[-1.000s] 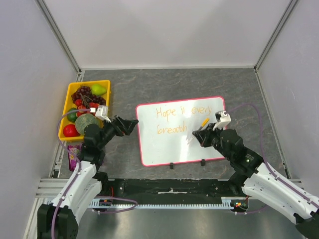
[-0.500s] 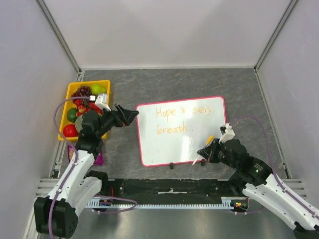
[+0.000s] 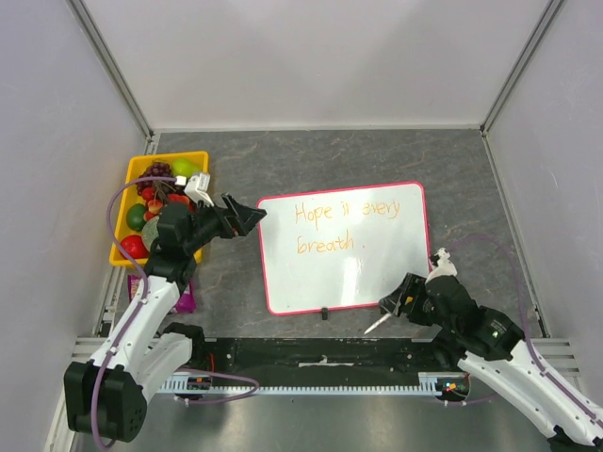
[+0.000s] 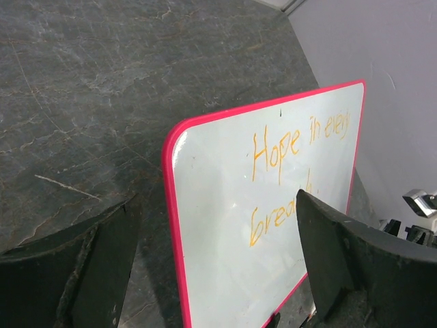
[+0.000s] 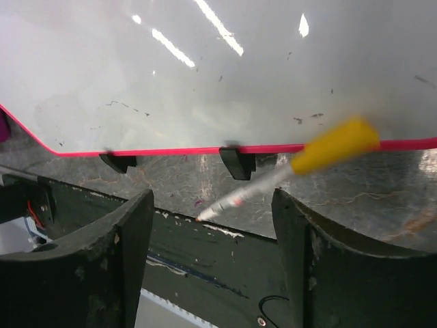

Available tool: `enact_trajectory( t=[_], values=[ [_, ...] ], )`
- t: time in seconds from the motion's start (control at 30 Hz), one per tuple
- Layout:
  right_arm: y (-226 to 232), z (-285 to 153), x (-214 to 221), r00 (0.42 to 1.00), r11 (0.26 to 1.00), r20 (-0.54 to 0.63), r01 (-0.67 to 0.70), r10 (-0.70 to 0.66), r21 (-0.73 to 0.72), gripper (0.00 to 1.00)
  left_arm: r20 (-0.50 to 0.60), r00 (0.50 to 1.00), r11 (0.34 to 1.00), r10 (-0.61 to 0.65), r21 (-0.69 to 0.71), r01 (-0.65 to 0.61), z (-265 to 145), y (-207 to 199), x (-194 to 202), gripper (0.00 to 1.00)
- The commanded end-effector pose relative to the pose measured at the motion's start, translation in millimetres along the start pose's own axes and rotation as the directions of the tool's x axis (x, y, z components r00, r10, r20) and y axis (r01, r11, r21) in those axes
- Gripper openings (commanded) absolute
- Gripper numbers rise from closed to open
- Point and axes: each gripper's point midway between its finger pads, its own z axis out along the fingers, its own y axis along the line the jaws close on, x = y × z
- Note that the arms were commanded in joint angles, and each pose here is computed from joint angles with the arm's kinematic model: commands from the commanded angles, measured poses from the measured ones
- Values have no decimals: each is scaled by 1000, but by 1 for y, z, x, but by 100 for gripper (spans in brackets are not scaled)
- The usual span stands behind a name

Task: Write a sentence on the whiteboard
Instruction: Place the whiteboard marker at the center of the board, then reset both arms

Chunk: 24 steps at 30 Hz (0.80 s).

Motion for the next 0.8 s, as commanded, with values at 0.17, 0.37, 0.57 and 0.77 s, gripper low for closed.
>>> enact_trajectory(
  t=[0.17,0.37,0.57,0.77],
  values=[
    [21,-29,-49,982,1000,191,2,2,-18,98,8,999,994,54,94,-54,0,-20,-9,99],
    [32,-25,-59,975,998,218,57,-48,-34,98,-13,1000,993,19,117,-17,4,-21,-3,100],
    [43,-19,-71,962,992,250,124,-113,-31,98,-46,999,997,0,73,3,6,-11,4,100],
    [49,-12,-89,933,979,299,201,-198,20,98,-97,995,995,-13,-100,3,5,21,13,100]
  ],
)
